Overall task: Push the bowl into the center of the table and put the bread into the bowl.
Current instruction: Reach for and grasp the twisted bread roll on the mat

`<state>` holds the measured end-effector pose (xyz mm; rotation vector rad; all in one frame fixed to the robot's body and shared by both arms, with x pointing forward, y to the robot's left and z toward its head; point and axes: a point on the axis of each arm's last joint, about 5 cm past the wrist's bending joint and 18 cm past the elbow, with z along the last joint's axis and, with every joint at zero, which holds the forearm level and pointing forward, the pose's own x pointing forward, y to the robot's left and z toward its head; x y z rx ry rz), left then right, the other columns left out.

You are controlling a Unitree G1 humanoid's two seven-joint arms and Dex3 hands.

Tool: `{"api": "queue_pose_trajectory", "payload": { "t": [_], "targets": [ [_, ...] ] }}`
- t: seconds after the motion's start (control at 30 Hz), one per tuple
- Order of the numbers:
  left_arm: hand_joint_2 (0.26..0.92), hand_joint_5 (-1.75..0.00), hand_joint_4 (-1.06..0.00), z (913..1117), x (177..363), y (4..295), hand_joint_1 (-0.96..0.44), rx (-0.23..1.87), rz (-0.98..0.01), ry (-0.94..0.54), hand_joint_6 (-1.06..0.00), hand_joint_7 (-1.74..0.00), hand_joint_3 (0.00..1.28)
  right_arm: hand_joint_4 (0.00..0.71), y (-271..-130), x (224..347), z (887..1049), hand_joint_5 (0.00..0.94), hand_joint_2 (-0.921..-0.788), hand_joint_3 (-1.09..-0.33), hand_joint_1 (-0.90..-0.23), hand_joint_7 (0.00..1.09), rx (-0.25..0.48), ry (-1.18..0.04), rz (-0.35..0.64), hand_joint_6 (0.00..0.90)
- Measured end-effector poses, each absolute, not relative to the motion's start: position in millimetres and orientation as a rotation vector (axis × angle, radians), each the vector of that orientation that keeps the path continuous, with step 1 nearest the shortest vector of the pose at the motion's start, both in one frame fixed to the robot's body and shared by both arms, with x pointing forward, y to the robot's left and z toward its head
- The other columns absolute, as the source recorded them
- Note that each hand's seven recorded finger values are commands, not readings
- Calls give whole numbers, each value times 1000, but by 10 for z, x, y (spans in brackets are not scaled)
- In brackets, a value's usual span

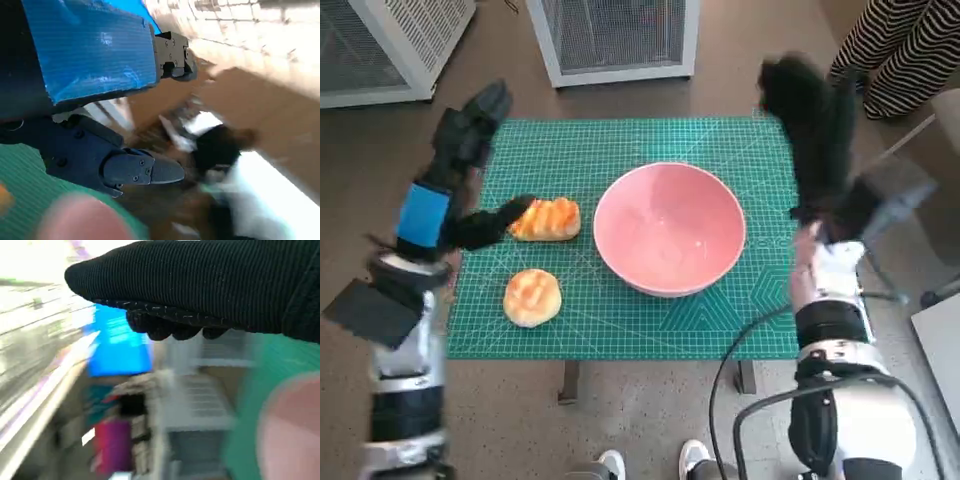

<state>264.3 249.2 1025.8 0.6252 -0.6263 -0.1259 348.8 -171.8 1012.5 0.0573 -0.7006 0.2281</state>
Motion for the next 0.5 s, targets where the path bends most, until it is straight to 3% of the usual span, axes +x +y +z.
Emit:
{"api": "queue_pose_trajectory", "payload": {
  "t": [0.2, 0.5],
  "targets": [
    [845, -3, -11, 10504, 2681, 2645, -535, 772, -154, -513, -22, -204, 42, 218, -1779, 3397, 10229, 27, -921, -731, -581, 592, -1, -908, 261, 48],
    [738, -25, -84, 10662, 2800, 2577, -215, 902, -207, -306, -103, -210, 3, 224, -1813, 3326, 10254, 24, -921, -722, -578, 593, -22, -991, 284, 65]
  ]
}}
